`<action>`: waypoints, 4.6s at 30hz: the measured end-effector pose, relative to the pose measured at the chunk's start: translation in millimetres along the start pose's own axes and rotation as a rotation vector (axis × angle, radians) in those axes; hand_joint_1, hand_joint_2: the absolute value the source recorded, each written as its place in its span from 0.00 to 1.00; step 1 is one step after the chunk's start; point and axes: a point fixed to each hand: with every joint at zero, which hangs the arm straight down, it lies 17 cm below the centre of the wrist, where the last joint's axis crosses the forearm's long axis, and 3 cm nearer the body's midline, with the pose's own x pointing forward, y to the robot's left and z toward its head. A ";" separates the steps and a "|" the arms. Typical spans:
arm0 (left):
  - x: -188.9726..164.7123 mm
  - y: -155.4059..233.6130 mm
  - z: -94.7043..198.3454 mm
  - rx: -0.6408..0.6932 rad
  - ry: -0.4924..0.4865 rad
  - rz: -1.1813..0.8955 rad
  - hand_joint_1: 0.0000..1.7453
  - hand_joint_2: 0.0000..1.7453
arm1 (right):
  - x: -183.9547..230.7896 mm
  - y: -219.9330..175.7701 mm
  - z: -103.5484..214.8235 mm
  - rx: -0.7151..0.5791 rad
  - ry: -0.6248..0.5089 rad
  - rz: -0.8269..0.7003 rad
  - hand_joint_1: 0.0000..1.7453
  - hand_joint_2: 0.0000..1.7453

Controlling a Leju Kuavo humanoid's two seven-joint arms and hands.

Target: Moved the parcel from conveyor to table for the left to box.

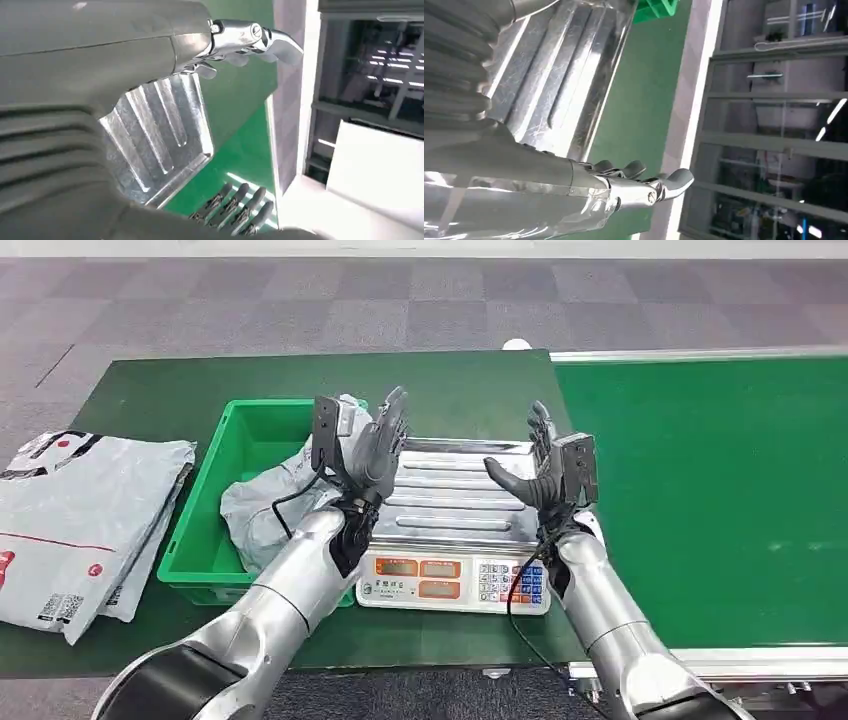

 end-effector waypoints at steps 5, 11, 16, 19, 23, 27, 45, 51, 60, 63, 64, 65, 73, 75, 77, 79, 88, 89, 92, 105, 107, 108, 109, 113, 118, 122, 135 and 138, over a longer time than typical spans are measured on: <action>1.1 -5.2 0.5 0.000 -0.027 -0.042 0.00 1.00 | -9.1 -3.9 5.2 -0.012 0.030 0.008 0.00 1.00; 6.2 -21.7 1.7 -0.040 -0.063 -0.054 0.00 1.00 | -14.4 -1.5 8.6 0.000 0.047 0.006 0.00 1.00; 3.4 -32.1 3.5 -0.072 -0.060 -0.074 0.00 1.00 | -13.0 4.3 8.3 0.023 0.045 0.000 0.00 1.00; 0.1 -32.9 3.7 -0.072 -0.051 -0.100 0.00 1.00 | -9.8 4.8 5.5 0.026 0.040 -0.002 0.00 1.00; -5.4 -31.5 4.5 -0.068 -0.031 -0.105 0.00 1.00 | -6.9 3.8 1.5 0.030 0.036 -0.002 0.00 1.00; -9.1 -33.8 6.3 -0.087 -0.007 -0.049 0.00 1.00 | -7.9 3.0 0.9 0.036 0.038 -0.006 0.00 1.00; -19.4 -20.5 11.0 -0.090 0.011 -0.110 0.00 1.00 | -21.5 -2.3 11.7 0.039 0.055 0.015 0.00 1.00; -21.3 -17.0 10.5 -0.078 0.023 -0.121 0.00 1.00 | -22.5 -10.3 10.7 0.026 0.065 0.014 0.00 1.00; -21.4 -10.7 10.0 -0.058 0.021 -0.130 0.00 1.00 | -16.6 -13.9 5.7 0.022 0.054 0.007 0.00 1.00; -21.2 -10.0 10.1 -0.057 0.020 -0.130 0.00 1.00 | -15.0 -14.0 4.4 0.023 0.051 0.007 0.00 1.00; -21.2 -9.7 10.1 -0.056 0.020 -0.131 0.00 1.00 | -14.5 -13.9 4.1 0.023 0.050 0.008 0.00 1.00; -21.2 -9.5 10.1 -0.056 0.020 -0.131 0.00 1.00 | -14.2 -14.0 3.8 0.023 0.049 0.008 0.00 1.00; -20.3 -8.1 10.2 -0.055 0.015 -0.133 0.00 1.00 | -10.1 -14.0 0.6 0.027 0.040 -0.001 0.00 1.00; -20.1 -8.1 10.2 -0.055 0.014 -0.133 0.00 1.00 | -9.5 -14.2 -0.6 0.027 0.040 -0.003 0.00 1.00; -19.9 -8.1 10.3 -0.055 0.013 -0.132 0.00 1.00 | -9.1 -14.4 -0.8 0.026 0.038 -0.005 0.00 1.00; -20.0 -8.2 10.4 -0.056 0.012 -0.133 0.00 1.00 | -9.3 -14.4 -0.6 0.025 0.038 -0.006 0.00 1.00; -22.1 -7.4 11.8 -0.054 0.010 -0.151 0.00 1.00 | -13.7 -19.6 3.7 0.011 0.040 -0.004 0.00 1.00; -22.1 -7.4 11.8 -0.054 0.010 -0.151 0.00 1.00 | -13.7 -19.6 3.7 0.011 0.040 -0.004 0.00 1.00; -22.1 -7.4 11.8 -0.054 0.010 -0.151 0.00 1.00 | -13.7 -19.6 3.7 0.011 0.040 -0.004 0.00 1.00; -22.4 -7.9 11.9 -0.056 0.011 -0.155 0.00 1.00 | -14.5 -20.8 4.2 0.011 0.041 -0.004 0.00 1.00; -23.9 -7.4 12.8 -0.055 0.013 -0.156 0.00 1.00 | -15.4 -20.8 4.9 0.013 0.044 -0.005 0.00 1.00; -24.7 -7.3 13.2 -0.054 0.014 -0.156 0.00 1.00 | -16.2 -21.9 5.5 0.013 0.045 -0.002 0.00 1.00; -25.2 -7.3 13.5 -0.055 0.015 -0.157 0.00 1.00 | -18.6 -21.4 7.5 0.018 0.050 0.003 0.00 1.00; -25.8 -7.4 13.8 -0.055 0.017 -0.157 0.00 1.00 | -20.0 -20.8 8.7 0.020 0.053 0.003 0.00 1.00; -26.1 -7.1 13.7 -0.053 0.018 -0.158 0.00 1.00 | -20.0 -19.9 8.5 0.023 0.053 0.004 0.00 1.00; -27.6 -5.8 14.2 -0.049 0.022 -0.160 0.00 1.00 | -22.5 -19.9 9.4 0.024 0.059 0.005 0.00 1.00; -31.0 -3.2 15.3 -0.041 0.031 -0.164 0.00 1.00 | -27.5 -20.6 11.0 0.024 0.072 0.009 0.00 1.00; -32.5 -2.1 15.9 -0.039 0.034 -0.164 0.00 1.00 | -27.0 -20.1 9.5 0.028 0.071 0.012 0.00 1.00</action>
